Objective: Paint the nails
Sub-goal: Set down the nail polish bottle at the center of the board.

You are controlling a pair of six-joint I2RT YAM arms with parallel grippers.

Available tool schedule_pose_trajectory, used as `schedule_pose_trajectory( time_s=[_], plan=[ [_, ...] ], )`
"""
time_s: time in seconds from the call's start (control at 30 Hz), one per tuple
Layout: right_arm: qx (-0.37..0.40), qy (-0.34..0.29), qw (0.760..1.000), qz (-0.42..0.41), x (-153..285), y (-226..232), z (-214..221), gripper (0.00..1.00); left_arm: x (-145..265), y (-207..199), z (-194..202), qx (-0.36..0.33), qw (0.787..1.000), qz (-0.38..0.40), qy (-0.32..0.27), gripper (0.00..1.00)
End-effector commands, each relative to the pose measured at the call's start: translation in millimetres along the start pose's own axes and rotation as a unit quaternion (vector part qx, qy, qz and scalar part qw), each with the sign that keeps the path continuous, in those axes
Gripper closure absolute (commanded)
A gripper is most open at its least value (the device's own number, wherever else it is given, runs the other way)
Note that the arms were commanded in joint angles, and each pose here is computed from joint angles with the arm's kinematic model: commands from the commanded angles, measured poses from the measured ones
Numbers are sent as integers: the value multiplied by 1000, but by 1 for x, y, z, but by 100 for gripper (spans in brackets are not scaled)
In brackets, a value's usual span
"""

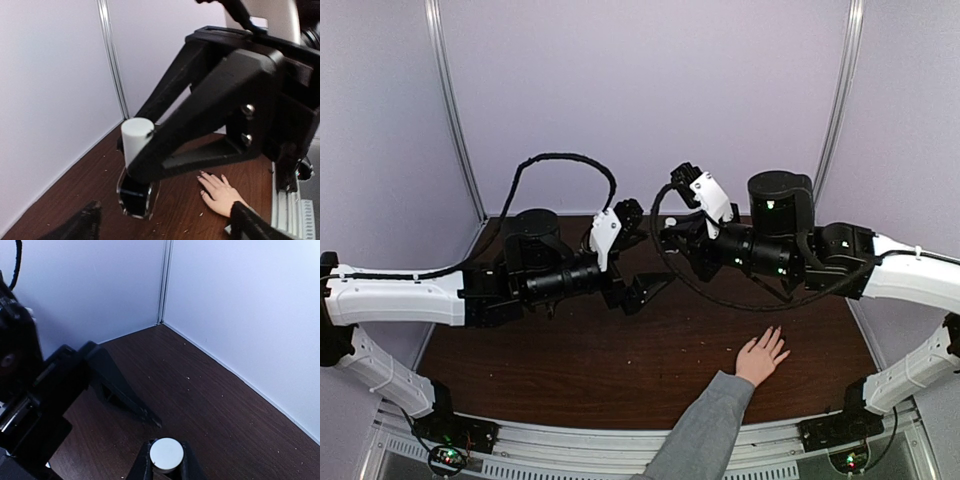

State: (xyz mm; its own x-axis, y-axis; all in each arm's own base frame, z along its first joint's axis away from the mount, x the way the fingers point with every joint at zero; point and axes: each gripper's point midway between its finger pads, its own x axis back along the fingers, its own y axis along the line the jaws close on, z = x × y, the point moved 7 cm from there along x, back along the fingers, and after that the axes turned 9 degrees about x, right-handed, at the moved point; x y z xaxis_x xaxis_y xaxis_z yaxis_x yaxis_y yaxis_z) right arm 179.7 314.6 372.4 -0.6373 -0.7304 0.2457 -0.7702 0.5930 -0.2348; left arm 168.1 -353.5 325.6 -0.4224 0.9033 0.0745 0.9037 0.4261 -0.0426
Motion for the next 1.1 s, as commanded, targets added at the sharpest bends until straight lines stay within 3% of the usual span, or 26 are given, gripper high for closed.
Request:
schedule_pose_trajectory(
  time_s=[0.0, 0.33, 0.73, 1.07],
  plan=[
    [-24, -22, 999, 37, 4, -24, -1, 100, 13, 8, -8, 20, 1000, -16, -10, 3],
    [-68, -3, 995, 77, -30, -62, 50, 100, 54, 30, -6, 53, 995, -80, -11, 2],
    [-71, 52, 996, 15, -137, -28, 167, 100, 92, 54, -6, 72, 983, -167, -19, 2],
    [-90, 42, 995, 0, -167, -12, 217, 100, 103, 69, -2, 100, 974, -202, -11, 2]
  ],
)
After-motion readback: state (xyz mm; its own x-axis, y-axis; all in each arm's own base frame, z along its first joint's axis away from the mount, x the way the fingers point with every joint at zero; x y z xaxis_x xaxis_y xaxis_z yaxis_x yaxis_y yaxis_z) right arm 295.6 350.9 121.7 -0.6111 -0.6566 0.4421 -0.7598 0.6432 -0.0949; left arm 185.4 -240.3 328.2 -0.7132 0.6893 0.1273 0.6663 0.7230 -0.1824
